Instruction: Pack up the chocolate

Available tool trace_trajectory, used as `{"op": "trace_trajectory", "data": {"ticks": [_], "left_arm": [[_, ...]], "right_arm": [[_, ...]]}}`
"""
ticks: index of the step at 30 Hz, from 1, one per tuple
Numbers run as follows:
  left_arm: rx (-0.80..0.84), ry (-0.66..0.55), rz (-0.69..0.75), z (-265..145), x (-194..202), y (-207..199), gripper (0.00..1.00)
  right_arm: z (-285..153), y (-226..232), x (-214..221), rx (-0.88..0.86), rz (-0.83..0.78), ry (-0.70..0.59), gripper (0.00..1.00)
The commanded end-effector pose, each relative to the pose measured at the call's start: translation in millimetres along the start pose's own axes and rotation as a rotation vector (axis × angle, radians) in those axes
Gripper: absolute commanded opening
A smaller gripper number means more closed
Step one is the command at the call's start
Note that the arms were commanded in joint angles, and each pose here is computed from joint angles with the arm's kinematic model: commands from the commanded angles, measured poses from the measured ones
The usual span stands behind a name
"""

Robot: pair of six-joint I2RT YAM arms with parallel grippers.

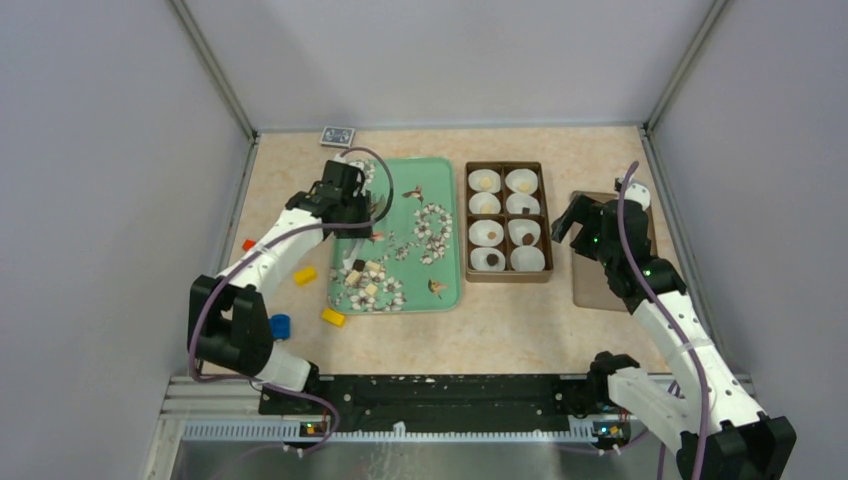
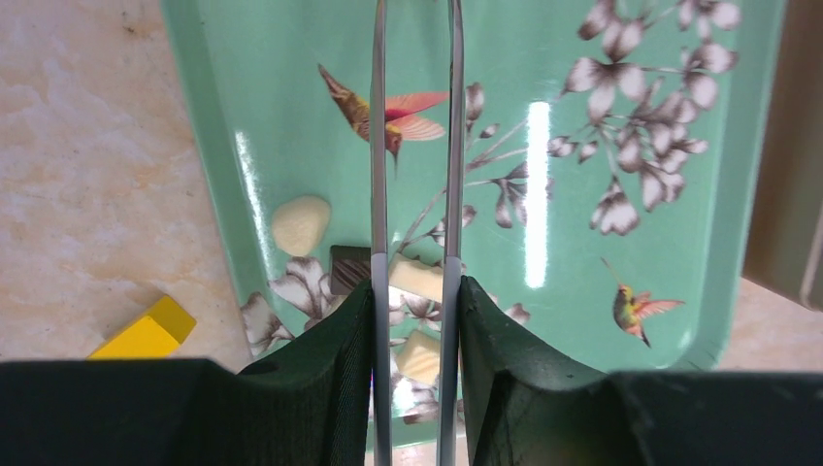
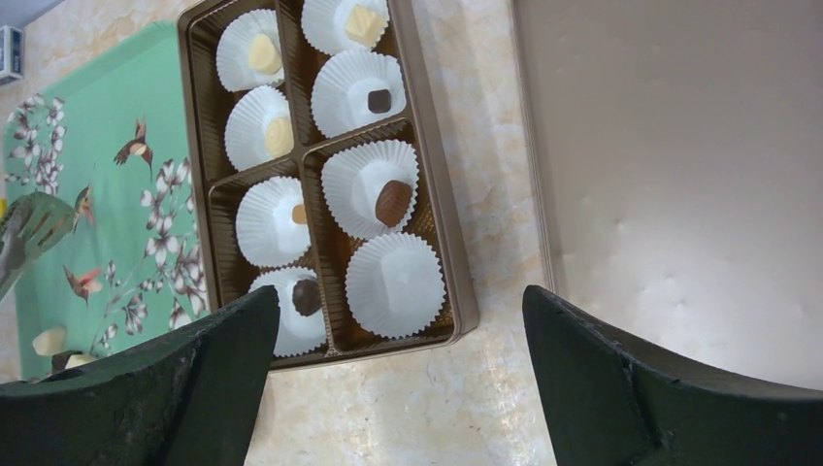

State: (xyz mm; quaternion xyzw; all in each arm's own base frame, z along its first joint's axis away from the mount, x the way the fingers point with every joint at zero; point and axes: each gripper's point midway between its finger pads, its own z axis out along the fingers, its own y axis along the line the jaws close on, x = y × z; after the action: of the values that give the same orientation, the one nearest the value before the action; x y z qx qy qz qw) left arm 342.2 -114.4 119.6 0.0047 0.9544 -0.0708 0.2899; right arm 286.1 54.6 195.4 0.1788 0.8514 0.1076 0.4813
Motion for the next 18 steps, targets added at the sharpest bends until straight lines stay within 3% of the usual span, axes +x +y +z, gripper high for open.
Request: {"op": "trace_trajectory", "data": {"ticks": [1, 8, 18], "left_arm": [[0.135, -0.133, 0.031, -41, -38, -25, 0.2], [0.227, -0.184, 0.055, -70, -41, -54, 0.2], [0.484, -0.185, 0.293, -96, -9, -173, 0.19]], "right_arm": [[-7, 5, -19, -0.008, 0.014, -0.055, 0.93], [-10, 2, -26, 0.016, 0.012, -0.078, 0.93], [-17, -10, -36, 0.086, 0.004, -0.112, 0.94]]}}
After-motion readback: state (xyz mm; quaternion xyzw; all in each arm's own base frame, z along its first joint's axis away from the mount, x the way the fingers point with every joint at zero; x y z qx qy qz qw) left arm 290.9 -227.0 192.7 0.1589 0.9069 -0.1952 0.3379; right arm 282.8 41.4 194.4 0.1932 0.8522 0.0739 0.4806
